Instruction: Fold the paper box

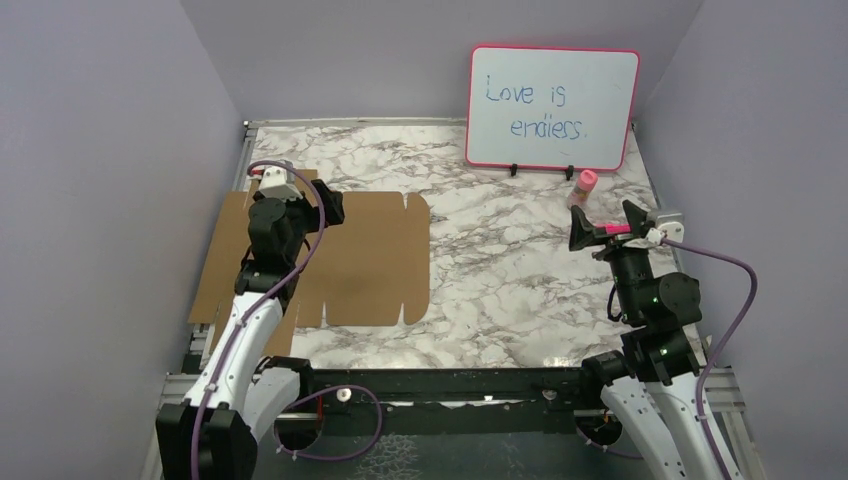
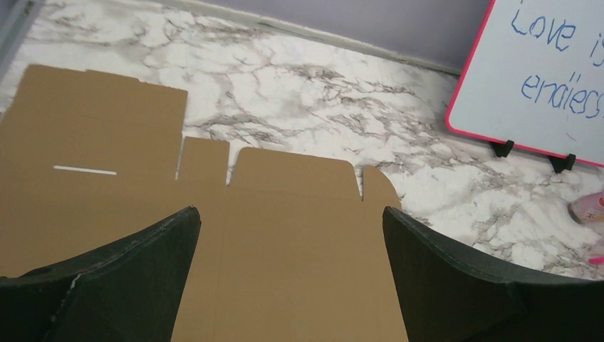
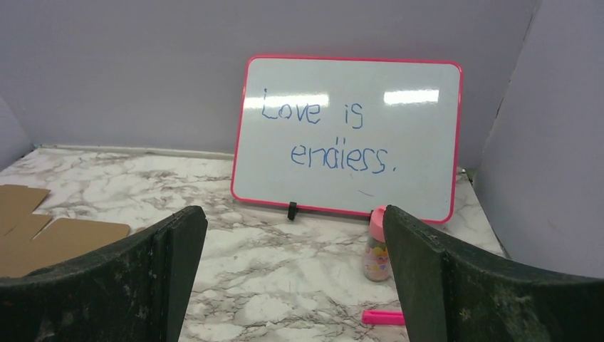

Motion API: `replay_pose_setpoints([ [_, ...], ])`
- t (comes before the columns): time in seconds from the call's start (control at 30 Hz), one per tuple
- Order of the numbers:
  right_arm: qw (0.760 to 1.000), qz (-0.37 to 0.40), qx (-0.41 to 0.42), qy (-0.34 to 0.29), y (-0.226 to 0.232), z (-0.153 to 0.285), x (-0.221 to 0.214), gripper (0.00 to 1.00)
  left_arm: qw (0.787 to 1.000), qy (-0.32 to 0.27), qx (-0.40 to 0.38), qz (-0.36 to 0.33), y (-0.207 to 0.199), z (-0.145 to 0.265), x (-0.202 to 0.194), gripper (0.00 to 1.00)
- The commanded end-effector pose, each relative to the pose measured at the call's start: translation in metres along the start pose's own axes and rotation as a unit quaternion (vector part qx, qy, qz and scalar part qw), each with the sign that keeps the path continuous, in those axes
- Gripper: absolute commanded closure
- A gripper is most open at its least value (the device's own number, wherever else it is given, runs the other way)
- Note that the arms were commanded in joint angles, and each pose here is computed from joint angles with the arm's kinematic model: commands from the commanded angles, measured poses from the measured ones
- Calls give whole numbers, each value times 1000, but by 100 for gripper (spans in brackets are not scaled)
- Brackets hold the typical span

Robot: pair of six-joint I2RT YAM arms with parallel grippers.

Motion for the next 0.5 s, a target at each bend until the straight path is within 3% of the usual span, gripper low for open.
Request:
replay_pose_setpoints([
  [0.0, 999, -2, 33, 9, 11, 1, -4, 0, 997, 42, -26, 64, -14, -18, -10, 1],
  [0.2, 998, -9, 61, 20, 22, 1, -4, 0, 984, 117, 16, 133, -7, -49, -50, 1],
  [0.47, 995, -7, 97, 29, 33, 4, -7, 0, 966, 203, 94, 133, 18, -95, -101, 1],
])
Point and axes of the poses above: each gripper's point midway between its finger pads, its own z axis back along the fingers, its own y axis along the line the jaws close on, x = y × z, the point moved 1 cm from there along z, back along the fingers, and after that the axes turned 8 degrees about -z, right-handed, at the moved point
